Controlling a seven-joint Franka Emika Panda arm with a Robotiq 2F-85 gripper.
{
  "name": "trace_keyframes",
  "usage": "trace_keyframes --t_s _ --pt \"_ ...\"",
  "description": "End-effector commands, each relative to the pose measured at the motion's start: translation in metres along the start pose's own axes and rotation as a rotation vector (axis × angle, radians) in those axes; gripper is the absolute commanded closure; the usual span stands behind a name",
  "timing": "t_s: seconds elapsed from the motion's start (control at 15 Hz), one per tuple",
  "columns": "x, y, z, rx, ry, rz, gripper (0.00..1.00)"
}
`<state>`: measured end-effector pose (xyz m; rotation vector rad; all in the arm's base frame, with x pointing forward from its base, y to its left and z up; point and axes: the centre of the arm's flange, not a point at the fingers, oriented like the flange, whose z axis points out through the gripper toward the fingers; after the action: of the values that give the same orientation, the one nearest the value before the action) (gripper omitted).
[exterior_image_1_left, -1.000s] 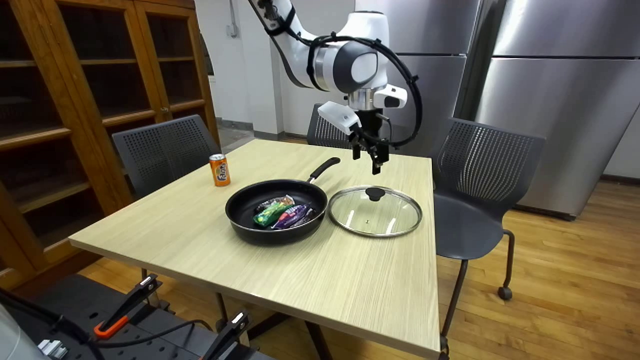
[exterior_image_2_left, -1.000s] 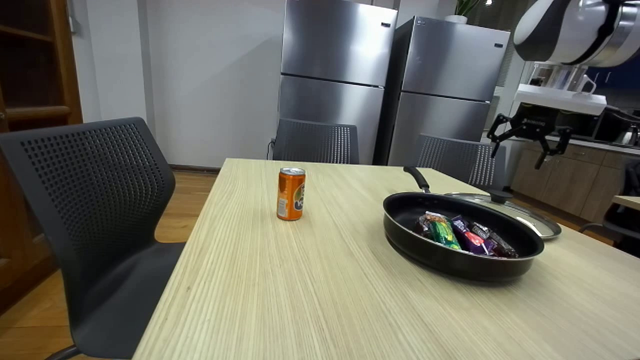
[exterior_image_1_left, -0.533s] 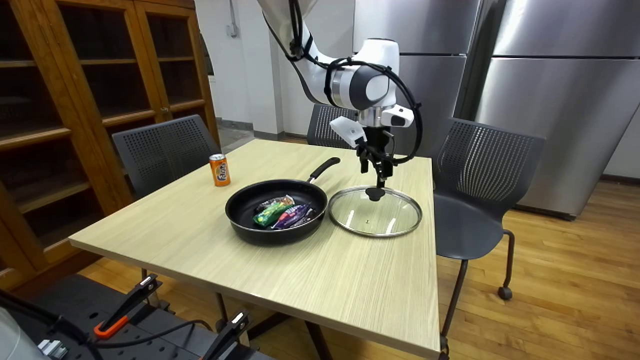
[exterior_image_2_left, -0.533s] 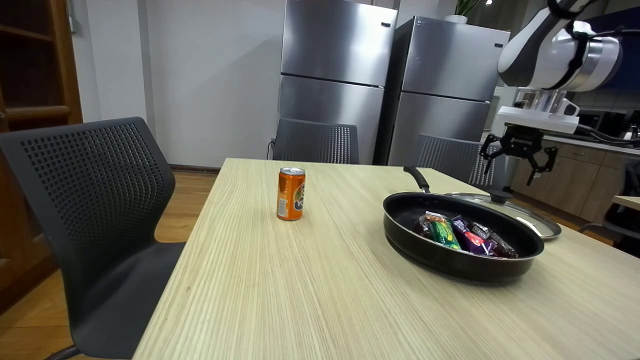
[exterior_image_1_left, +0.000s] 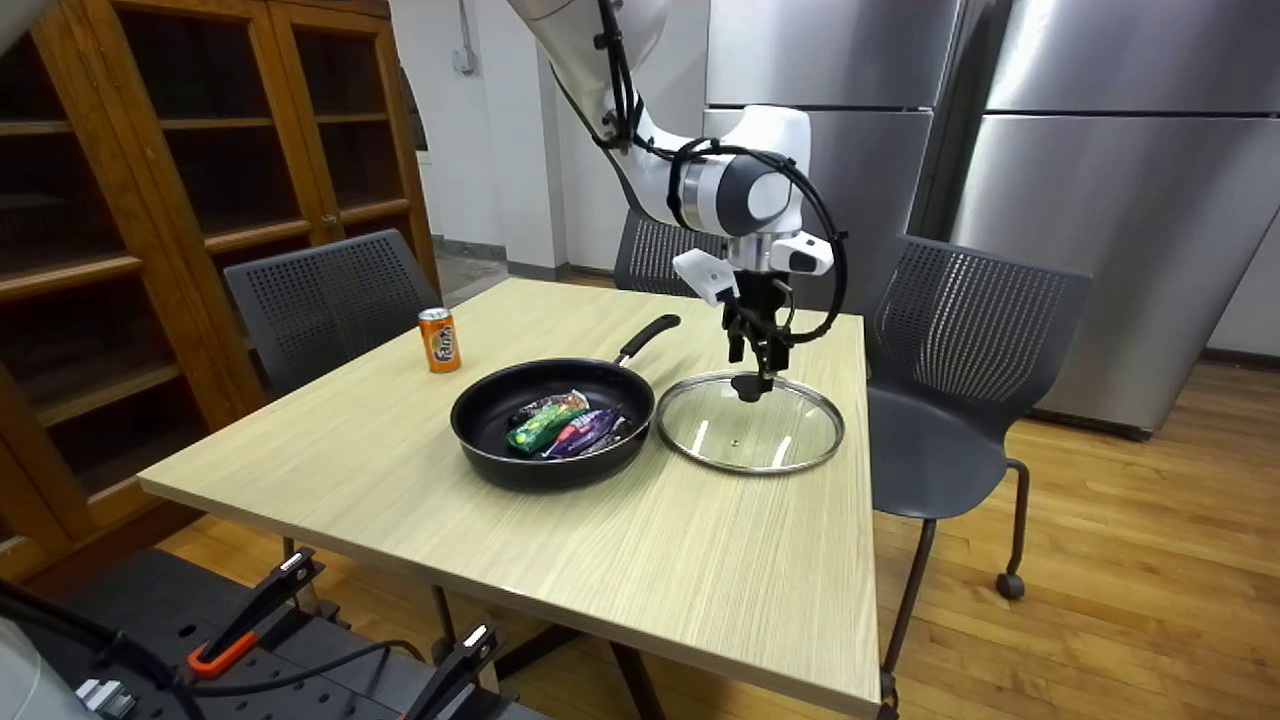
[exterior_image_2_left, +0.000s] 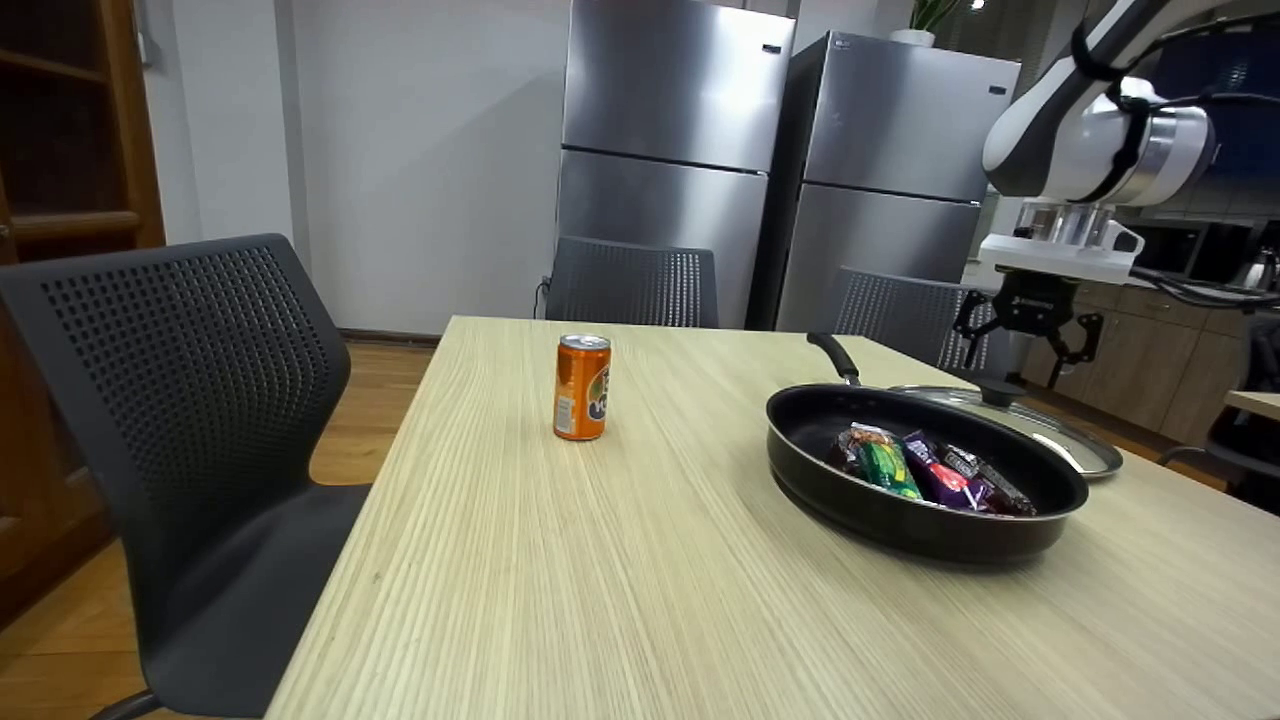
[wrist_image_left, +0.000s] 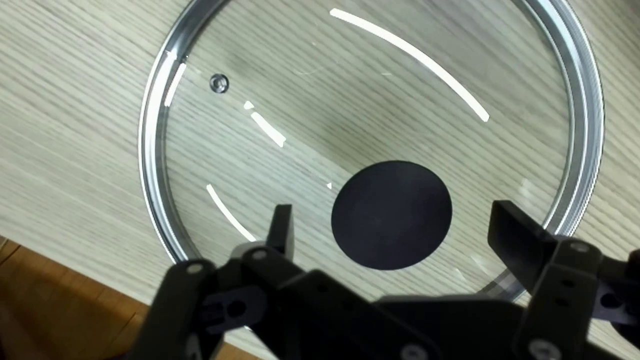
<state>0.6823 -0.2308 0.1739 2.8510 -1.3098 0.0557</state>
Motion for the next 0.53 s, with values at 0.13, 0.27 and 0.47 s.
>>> trace_keyframes --t_s 0.13,0.27,0.47 --pt "0.015 -0.004 0.008 0.003 -0.037 0.045 0.0" --pt "0.013 -0.002 0.013 0.008 -0.041 0.048 0.0" --pt "0.01 0.001 0.015 0.014 -0.044 0.05 0.0"
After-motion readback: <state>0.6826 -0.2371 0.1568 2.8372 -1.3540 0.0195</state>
